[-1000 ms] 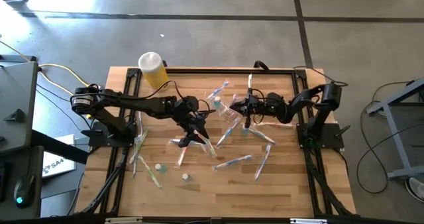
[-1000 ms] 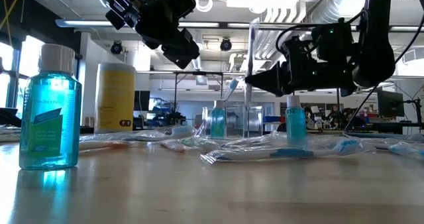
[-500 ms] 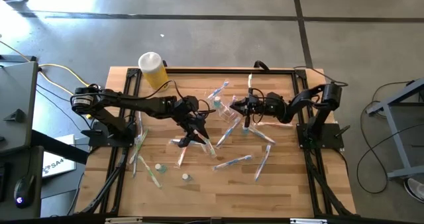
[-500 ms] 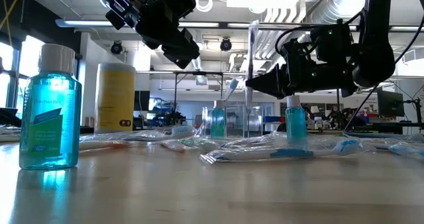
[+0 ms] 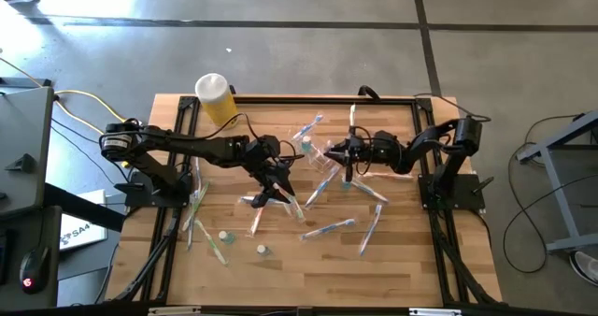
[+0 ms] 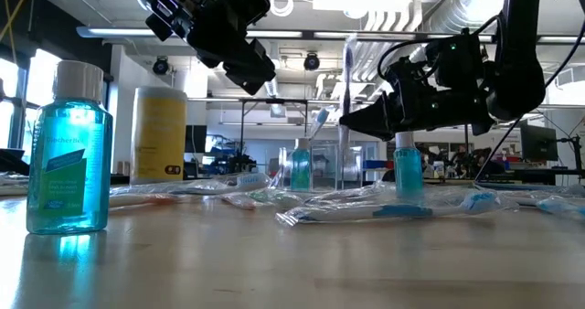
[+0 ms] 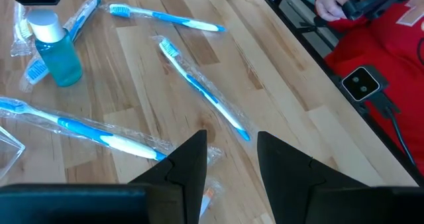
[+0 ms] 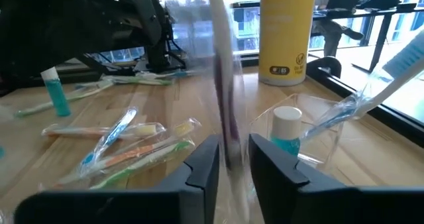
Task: Pick & Place toothbrushing station
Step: Put the purple toothbrush into the transparent organizer, then put the blue mouthwash into the transparent organizer
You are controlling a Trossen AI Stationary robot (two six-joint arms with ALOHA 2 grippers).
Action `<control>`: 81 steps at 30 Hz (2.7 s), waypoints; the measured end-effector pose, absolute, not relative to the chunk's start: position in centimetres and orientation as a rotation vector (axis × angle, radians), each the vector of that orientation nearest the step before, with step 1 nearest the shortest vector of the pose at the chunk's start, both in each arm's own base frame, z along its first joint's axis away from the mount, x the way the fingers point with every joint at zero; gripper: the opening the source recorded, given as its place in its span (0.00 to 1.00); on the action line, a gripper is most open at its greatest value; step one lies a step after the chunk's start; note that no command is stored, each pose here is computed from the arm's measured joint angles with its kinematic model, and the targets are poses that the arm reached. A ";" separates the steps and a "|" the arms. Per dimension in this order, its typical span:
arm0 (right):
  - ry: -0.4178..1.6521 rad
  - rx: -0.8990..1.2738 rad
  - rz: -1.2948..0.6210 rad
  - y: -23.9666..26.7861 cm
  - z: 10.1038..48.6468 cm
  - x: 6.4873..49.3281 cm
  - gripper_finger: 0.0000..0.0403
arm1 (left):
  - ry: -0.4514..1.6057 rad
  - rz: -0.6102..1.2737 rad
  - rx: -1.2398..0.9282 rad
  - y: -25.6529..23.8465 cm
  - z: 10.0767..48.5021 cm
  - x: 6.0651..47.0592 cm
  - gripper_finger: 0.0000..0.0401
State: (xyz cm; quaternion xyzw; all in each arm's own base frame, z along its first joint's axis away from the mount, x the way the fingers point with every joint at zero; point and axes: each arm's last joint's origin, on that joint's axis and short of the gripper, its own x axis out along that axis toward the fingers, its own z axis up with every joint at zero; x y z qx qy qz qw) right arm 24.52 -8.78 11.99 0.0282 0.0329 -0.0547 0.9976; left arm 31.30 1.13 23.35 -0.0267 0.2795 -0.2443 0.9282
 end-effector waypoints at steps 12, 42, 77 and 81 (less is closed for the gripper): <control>0.059 0.053 -0.110 -8.8 12.1 24.5 0.41 | 0.573 -0.500 -0.055 1.1 23.4 31.3 0.32; -0.056 -0.078 0.010 -6.3 21.6 20.6 0.50 | 0.617 -0.473 -0.061 1.2 23.0 31.1 0.32; 0.554 0.084 -0.172 0.5 15.4 20.6 0.54 | 0.597 -0.428 -0.031 1.3 23.2 31.3 0.32; 0.588 0.035 -0.217 0.3 14.5 21.0 0.54 | 0.603 -0.426 -0.038 1.3 23.1 31.3 0.32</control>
